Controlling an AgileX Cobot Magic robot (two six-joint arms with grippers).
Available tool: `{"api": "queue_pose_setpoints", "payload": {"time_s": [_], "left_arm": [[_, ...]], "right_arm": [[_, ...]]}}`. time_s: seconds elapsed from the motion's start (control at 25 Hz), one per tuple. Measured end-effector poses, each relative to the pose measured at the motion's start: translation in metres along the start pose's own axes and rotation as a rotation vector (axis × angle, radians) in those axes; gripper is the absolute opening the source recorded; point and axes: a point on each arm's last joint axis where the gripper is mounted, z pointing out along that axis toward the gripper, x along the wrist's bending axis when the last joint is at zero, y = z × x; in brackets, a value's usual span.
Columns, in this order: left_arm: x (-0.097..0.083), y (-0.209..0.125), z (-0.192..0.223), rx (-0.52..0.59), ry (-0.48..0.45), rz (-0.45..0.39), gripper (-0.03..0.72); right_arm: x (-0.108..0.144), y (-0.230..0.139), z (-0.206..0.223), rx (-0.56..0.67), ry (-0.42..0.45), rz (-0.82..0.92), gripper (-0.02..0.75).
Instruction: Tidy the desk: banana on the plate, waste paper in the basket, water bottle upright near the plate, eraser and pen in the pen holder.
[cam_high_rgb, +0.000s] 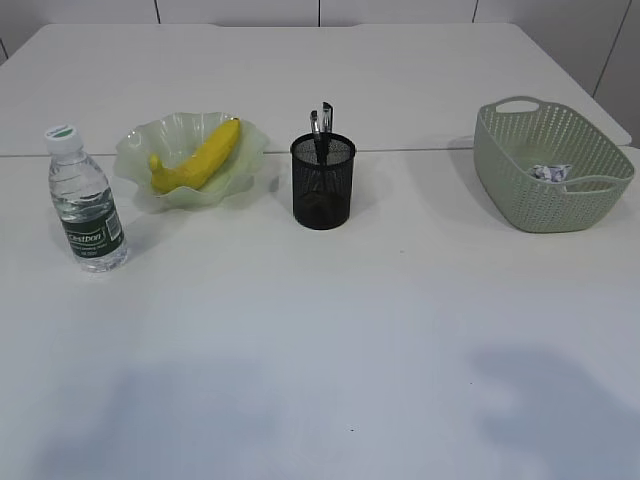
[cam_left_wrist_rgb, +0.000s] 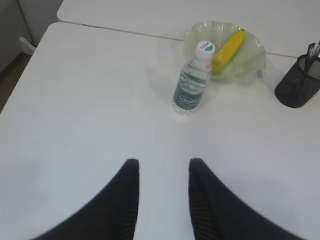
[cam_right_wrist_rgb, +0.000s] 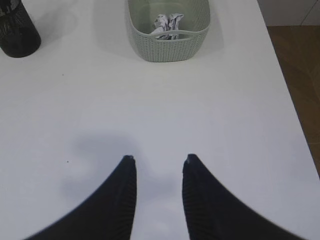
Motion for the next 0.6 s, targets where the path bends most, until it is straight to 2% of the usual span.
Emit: {"api": "queue_pose_setpoints", "payload": {"time_s": [0.24,0.6], "left_arm": [[0.004,-0.037,-0.015,-0.008,-0.019,-0.005,0.238],[0.008,-0.079,-0.055,-0.104,-0.04,0.029,0.238]], "right_arm": [[-0.006,-0.033,-0.023,-0.073,-0.003,0.032,0.239],[-0.012,-0.064,-0.05,-0.194,0.012,0.064,0.239]]}}
